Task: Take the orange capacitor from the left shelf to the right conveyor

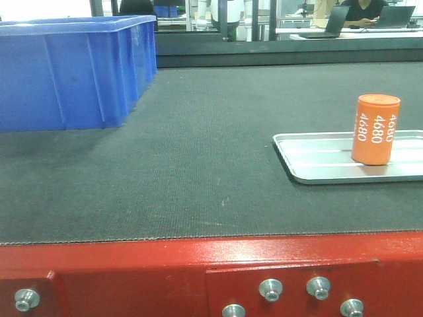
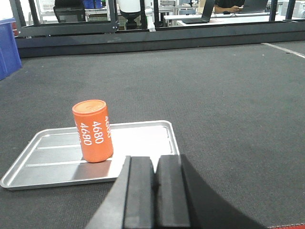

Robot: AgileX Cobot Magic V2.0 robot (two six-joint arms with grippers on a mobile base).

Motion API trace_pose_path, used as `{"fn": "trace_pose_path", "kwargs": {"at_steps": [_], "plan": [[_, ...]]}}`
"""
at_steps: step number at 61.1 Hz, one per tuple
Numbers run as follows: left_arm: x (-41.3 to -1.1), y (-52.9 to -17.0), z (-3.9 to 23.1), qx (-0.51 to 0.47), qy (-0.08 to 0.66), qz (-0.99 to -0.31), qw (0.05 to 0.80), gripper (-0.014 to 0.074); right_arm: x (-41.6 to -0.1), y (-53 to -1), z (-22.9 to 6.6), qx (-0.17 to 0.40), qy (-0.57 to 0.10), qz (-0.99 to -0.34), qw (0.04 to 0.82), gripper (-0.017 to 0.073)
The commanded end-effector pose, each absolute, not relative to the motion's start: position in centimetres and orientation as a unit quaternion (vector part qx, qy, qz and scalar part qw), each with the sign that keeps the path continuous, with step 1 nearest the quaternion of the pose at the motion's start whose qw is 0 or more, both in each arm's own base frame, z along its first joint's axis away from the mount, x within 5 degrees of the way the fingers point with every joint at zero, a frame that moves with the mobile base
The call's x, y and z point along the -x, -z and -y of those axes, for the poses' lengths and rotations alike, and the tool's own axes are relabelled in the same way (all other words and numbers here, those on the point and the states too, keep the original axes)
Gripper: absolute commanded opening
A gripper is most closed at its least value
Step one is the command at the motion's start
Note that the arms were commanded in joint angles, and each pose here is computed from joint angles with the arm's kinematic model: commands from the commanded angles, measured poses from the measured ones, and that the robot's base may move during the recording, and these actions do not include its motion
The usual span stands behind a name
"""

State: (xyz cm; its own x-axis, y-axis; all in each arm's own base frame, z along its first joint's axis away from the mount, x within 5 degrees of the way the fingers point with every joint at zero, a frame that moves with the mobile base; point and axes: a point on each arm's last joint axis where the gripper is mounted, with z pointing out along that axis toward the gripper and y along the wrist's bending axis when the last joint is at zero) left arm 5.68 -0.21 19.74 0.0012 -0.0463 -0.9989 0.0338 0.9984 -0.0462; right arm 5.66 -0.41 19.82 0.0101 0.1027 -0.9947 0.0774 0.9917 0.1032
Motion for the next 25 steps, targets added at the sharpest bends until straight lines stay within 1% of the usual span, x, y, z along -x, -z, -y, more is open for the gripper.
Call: {"fn": "trace_pose_path", "kwargs": {"at_steps": [1, 25], "plan": [[-5.55, -20.75, 0.18, 0.006, 0.031, -0.669, 0.743, -0.0127, -5.48, -20.78, 0.53, -0.064, -0.001, -0.667, 0.742, 0.0055], [-5.55, -20.75, 0.18, 0.006, 0.031, -0.669, 0.743, -0.0127, -5.49, -20.78, 0.52, -0.064, -0.001, -0.667, 0.742, 0.0055]]}}
